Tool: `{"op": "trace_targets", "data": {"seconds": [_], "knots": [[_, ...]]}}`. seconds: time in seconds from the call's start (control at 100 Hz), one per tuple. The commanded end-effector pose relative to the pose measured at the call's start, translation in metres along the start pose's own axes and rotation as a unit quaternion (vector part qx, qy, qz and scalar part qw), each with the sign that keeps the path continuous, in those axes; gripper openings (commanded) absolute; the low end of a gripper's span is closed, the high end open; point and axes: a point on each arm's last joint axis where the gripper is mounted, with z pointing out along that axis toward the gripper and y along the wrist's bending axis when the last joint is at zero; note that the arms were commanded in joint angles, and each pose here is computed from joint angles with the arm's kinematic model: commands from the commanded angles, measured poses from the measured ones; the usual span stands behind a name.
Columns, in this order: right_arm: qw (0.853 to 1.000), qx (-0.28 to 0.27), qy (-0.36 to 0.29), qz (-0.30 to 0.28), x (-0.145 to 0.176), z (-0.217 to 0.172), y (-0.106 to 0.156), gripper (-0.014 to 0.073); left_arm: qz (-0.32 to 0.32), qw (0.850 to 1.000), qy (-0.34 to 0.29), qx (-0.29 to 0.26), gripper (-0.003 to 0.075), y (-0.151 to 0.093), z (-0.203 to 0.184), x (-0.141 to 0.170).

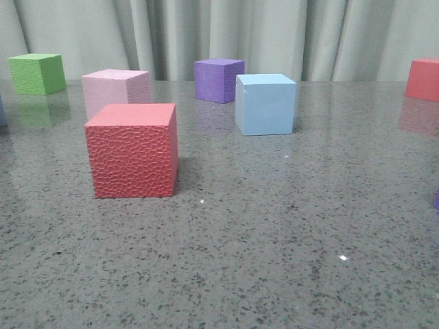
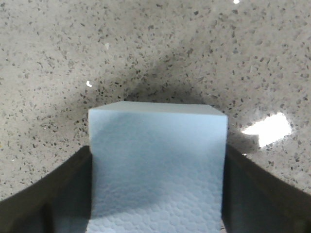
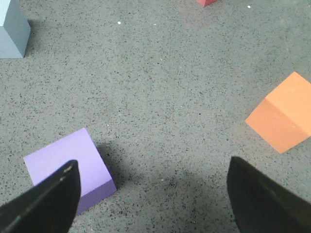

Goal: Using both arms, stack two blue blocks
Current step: 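Close the left gripper on the light-blue cube and lift it, then carry the cube with the left gripper above the placed light-blue cube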

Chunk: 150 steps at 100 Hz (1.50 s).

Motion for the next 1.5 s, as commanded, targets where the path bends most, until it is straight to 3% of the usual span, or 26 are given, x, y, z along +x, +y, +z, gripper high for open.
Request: {"op": "trace_targets", "data": {"seconds": [0.0,0.34,0.73,1.05,1.49], "knots": [[0.999,0.006,-0.039,-0.007,-0.01,-0.005,-0.001,0.061,-0.002,0.998,-0.049,-0.026,0.0361,0.004,-0.027,-0.006],[0.999,0.006,-0.039,-0.007,-0.01,-0.005,-0.001,0.061,-0.003,0.999,-0.041,-0.018,0.0335,0.001,-0.034,-0.003],[0.999,0.006,-0.039,-0.007,-0.01,-0.005,-0.001,0.061,-0.013,0.993,-0.114,0.016,0.0335,-0.007,-0.1,-0.021],[0.999,0.005,-0.039,-0.006,-0.01,-0.005,-0.001,0.061,0.057,0.982,-0.179,0.025,0.0335,-0.05,-0.133,-0.053],[0.999,0.002,-0.039,-0.004,-0.01,-0.005,-0.001,0.061,0.169,0.947,-0.27,0.039,0.0335,-0.127,-0.155,-0.106]]}}
